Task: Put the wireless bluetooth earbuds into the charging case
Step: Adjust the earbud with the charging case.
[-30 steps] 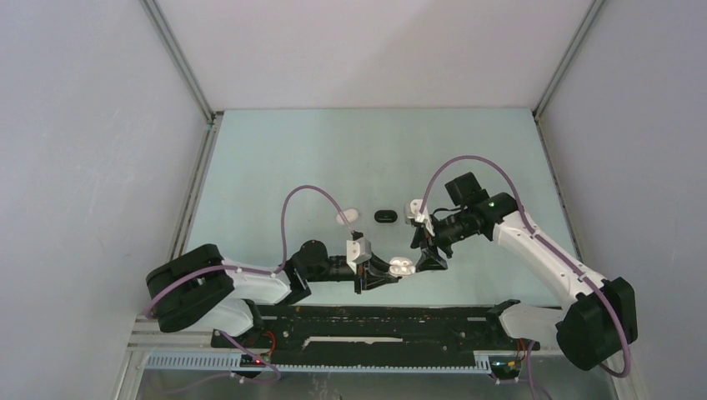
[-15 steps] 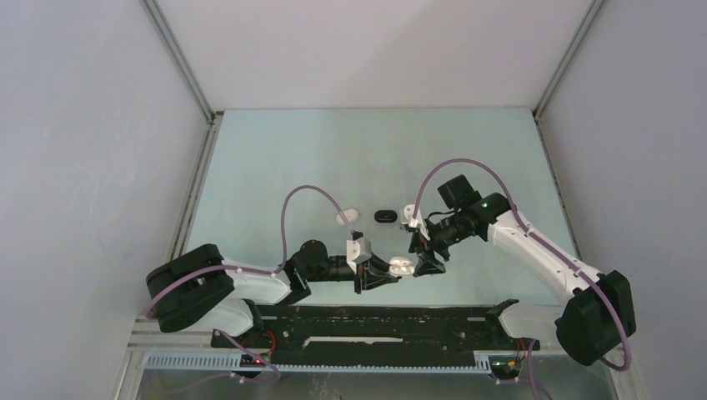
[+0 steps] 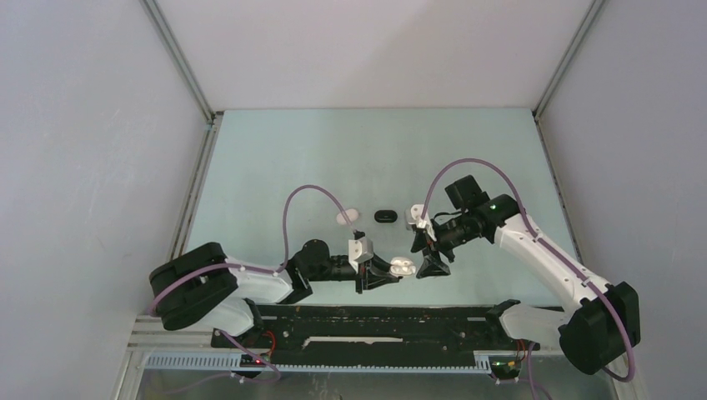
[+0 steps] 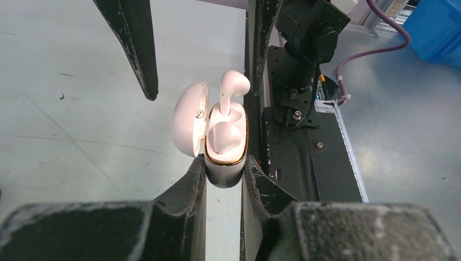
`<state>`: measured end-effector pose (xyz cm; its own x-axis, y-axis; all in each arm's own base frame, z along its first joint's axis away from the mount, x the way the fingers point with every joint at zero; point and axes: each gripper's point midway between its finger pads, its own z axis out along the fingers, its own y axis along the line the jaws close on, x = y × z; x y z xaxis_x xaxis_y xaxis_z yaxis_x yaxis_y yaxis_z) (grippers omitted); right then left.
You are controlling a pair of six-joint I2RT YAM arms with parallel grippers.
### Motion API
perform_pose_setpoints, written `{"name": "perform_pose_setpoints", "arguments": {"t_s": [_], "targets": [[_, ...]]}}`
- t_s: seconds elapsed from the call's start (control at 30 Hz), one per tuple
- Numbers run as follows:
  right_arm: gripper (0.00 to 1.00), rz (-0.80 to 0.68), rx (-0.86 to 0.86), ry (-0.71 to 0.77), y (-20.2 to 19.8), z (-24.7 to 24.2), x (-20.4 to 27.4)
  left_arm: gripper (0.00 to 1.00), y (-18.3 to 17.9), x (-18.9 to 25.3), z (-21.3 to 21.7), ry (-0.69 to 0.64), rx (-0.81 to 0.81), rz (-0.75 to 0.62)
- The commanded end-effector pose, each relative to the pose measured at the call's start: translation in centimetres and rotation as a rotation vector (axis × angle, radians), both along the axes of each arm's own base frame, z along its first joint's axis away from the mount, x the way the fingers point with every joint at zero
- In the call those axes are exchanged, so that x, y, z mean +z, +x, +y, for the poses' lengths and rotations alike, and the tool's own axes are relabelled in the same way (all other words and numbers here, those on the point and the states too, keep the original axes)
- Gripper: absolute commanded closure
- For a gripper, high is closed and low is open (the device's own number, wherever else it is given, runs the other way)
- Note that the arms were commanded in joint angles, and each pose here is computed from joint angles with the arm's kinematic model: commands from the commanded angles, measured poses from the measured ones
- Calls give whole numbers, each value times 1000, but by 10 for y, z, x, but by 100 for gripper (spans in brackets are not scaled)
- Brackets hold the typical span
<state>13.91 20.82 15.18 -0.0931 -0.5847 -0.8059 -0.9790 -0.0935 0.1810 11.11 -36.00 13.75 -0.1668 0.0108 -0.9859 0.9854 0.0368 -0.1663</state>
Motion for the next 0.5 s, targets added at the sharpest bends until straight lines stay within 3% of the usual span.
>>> {"name": "perform_pose_setpoints", "arguments": {"t_s": [0.0, 0.47], "targets": [[29, 4, 37, 45, -6, 7, 10, 100, 4, 21, -9, -56, -14, -31], [29, 11, -1, 29, 7, 11, 5, 100, 0, 20, -11, -50, -46, -18]]}}
